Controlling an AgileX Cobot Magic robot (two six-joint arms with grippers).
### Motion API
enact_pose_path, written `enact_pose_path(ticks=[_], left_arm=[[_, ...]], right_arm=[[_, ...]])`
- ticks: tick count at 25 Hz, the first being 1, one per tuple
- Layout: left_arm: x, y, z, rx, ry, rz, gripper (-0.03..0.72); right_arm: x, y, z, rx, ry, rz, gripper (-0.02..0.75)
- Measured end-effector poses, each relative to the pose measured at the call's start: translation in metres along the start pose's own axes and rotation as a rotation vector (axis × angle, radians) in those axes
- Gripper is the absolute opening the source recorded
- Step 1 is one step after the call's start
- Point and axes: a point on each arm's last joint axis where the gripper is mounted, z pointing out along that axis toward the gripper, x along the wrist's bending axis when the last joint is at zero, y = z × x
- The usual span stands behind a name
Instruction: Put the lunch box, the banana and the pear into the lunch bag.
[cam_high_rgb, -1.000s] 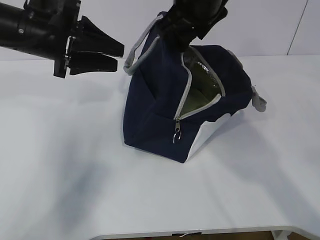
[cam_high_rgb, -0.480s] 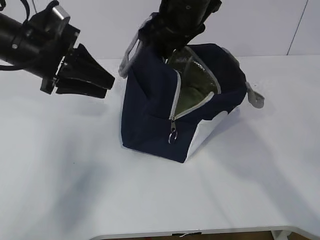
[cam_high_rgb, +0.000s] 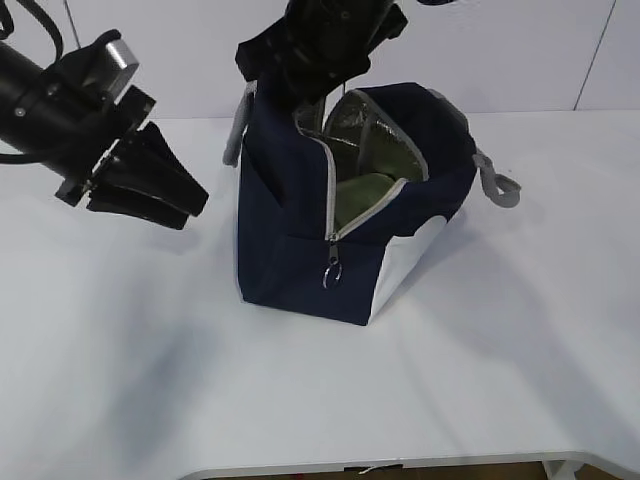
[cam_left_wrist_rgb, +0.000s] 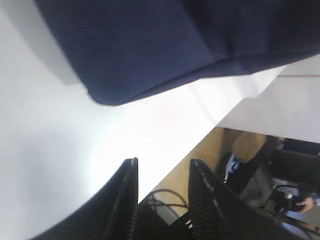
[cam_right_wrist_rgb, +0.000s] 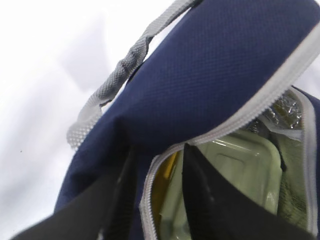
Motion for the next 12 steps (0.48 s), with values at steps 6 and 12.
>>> enact_pose_path(ticks=[6, 12], left_arm=[[0.012, -0.006, -0.001, 0.071, 0.127, -0.006, 0.241], [0.013, -0.013, -0.013, 0.105, 0.264, 0.025, 0.241]], right_arm=[[0.001, 0.002, 0.004, -0.025, 0.011, 0.007, 0.283], [0.011, 0.006, 0.022, -0.064, 0.125, 0.082, 0.282]])
